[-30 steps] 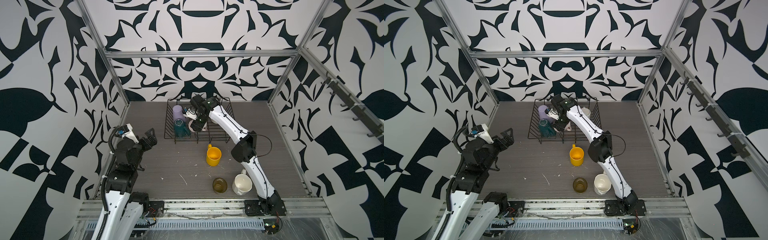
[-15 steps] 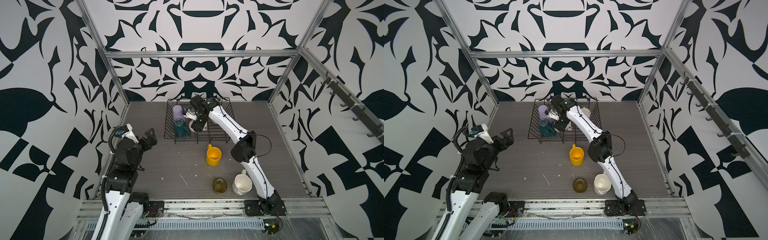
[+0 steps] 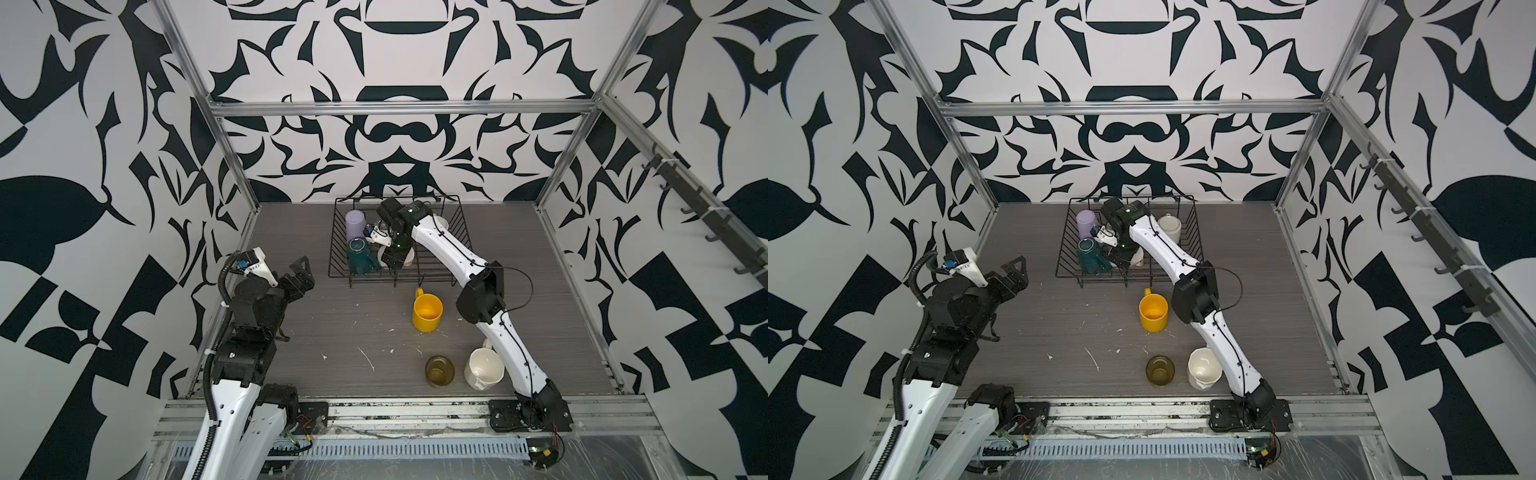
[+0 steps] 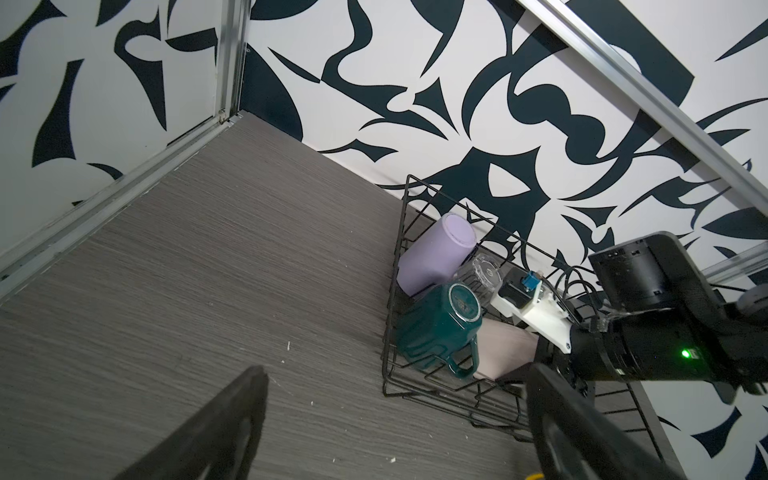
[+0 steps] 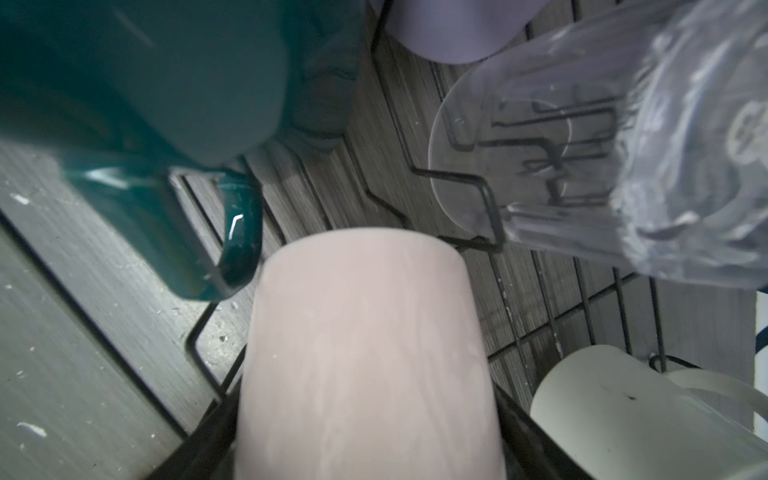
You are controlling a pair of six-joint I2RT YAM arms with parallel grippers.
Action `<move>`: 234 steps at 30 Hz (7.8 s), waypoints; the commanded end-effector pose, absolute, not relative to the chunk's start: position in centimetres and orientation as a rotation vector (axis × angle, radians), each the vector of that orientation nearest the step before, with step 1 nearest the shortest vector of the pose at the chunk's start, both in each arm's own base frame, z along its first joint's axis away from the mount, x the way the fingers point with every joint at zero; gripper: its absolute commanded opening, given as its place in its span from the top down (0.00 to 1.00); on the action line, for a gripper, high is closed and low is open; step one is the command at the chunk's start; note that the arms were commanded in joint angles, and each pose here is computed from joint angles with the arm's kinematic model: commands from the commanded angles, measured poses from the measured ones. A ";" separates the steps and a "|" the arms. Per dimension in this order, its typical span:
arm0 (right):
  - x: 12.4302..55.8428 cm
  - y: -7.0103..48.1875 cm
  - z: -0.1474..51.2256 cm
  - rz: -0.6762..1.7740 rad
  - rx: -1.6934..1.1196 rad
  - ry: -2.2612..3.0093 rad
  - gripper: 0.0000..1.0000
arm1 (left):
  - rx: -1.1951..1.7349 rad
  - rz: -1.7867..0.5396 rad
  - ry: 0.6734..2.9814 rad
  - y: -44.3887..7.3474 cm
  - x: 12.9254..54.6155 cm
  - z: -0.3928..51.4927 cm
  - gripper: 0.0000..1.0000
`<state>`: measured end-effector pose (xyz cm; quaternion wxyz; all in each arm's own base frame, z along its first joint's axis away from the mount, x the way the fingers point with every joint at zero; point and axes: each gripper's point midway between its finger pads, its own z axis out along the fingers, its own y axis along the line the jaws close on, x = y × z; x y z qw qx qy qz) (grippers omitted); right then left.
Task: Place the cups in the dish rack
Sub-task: 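Lower the pink mug upside down into the rack while the left arm withdraws, then open the right gripper to release the pink mug in the rack, then reach the left gripper to the yellow mug's rim while the right arm withdraws, then close the left gripper on the yellow mug's rim and lift it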
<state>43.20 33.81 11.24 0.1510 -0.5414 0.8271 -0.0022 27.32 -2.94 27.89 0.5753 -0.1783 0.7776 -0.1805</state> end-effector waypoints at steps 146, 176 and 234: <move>29.7 17.1 21.2 0.357 -0.337 2.448 0.24 | -0.210 -0.764 2.086 -10.1 30.2 24.8 0.17; 31.6 12.1 23.8 0.400 -0.059 2.215 0.05 | 0.371 -0.701 2.500 -29.7 26.4 16.7 0.31; 31.7 10.9 21.8 0.388 -0.053 2.247 0.05 | 0.563 -0.499 2.673 -35.5 26.7 8.8 0.88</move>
